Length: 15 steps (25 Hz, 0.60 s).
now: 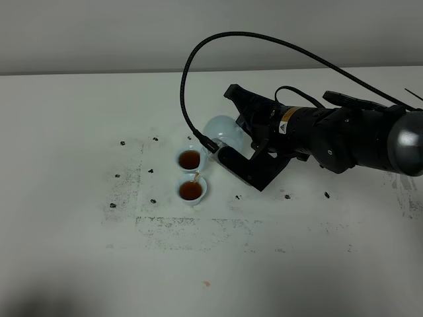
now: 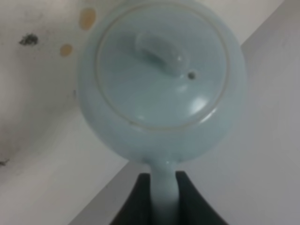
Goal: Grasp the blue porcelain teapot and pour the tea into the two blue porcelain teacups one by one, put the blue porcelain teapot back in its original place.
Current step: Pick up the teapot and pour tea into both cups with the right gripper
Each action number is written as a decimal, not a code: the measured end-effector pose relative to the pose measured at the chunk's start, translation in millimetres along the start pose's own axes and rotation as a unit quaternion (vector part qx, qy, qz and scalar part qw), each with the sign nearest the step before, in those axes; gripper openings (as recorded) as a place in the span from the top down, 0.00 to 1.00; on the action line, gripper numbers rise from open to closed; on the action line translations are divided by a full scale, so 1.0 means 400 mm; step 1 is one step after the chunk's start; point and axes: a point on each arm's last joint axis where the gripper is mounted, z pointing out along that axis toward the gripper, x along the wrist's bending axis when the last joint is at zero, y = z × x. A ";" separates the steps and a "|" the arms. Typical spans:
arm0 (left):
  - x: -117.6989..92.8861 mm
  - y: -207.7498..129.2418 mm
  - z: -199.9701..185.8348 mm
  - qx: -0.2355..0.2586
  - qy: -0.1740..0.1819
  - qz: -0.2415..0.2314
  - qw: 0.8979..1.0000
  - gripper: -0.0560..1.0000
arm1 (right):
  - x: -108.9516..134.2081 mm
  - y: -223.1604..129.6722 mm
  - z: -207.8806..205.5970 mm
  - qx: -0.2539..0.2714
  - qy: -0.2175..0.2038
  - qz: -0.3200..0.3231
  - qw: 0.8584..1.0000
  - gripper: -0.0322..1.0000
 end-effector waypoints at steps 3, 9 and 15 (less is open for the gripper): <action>0.000 0.000 0.000 0.000 0.000 0.000 1.000 0.30 | 0.000 0.000 0.000 0.000 0.000 0.005 1.000 0.93; 0.000 0.000 0.000 0.000 0.000 0.000 1.000 0.30 | 0.000 0.000 0.000 0.000 0.000 0.011 1.000 0.93; 0.000 0.000 0.000 0.000 0.000 0.000 1.000 0.30 | 0.000 0.000 0.000 0.000 0.000 0.016 1.000 0.93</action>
